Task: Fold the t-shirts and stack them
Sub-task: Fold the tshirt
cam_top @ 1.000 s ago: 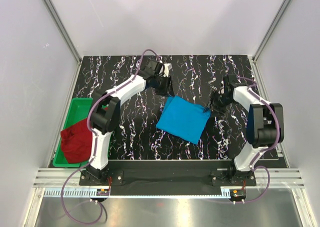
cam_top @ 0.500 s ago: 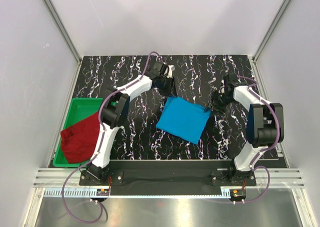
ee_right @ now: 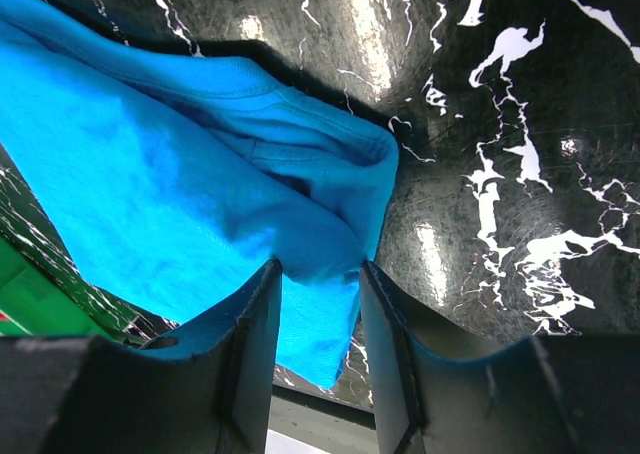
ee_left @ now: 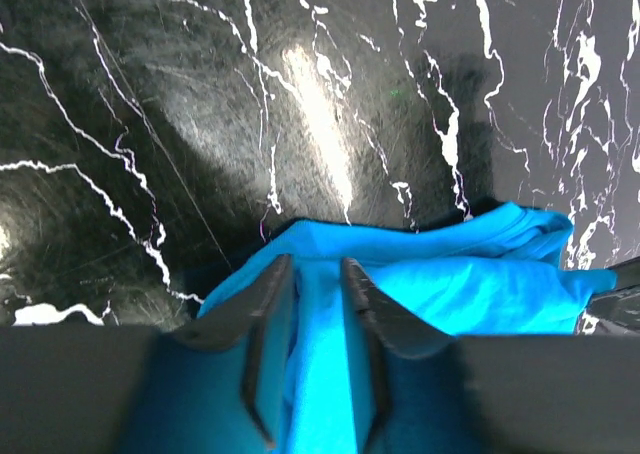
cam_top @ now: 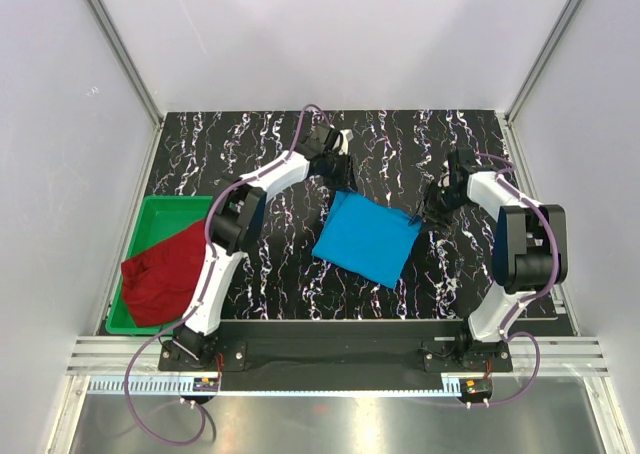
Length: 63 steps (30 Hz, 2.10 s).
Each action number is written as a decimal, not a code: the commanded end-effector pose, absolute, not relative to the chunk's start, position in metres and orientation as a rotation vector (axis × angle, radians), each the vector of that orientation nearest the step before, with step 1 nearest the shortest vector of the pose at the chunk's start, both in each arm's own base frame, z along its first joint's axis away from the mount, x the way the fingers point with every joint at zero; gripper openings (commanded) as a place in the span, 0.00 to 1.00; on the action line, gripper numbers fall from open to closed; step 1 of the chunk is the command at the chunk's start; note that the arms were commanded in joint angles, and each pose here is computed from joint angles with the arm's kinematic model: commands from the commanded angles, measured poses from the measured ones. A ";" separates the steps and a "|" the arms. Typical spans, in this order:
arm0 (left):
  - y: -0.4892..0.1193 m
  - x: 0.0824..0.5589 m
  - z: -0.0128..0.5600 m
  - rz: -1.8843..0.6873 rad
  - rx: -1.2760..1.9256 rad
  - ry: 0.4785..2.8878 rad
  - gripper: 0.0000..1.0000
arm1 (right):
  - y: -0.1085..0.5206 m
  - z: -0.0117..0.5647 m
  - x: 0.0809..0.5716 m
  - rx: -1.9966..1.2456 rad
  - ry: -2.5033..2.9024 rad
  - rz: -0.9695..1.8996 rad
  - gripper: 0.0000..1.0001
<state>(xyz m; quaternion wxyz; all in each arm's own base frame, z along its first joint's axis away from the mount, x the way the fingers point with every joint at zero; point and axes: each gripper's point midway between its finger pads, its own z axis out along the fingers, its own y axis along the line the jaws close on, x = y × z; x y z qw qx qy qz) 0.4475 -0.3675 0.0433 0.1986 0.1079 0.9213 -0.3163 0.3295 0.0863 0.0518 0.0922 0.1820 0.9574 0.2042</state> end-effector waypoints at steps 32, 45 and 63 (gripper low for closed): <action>-0.312 0.402 0.188 -0.806 0.189 2.332 0.00 | 0.103 0.113 0.315 0.446 2.741 0.825 0.00; -0.306 0.422 0.160 -0.798 0.124 2.396 0.00 | 0.102 0.121 0.351 0.419 2.718 0.816 0.00; -0.276 0.504 0.154 -0.593 0.116 2.406 0.29 | 0.054 0.073 0.435 0.372 2.738 0.396 0.45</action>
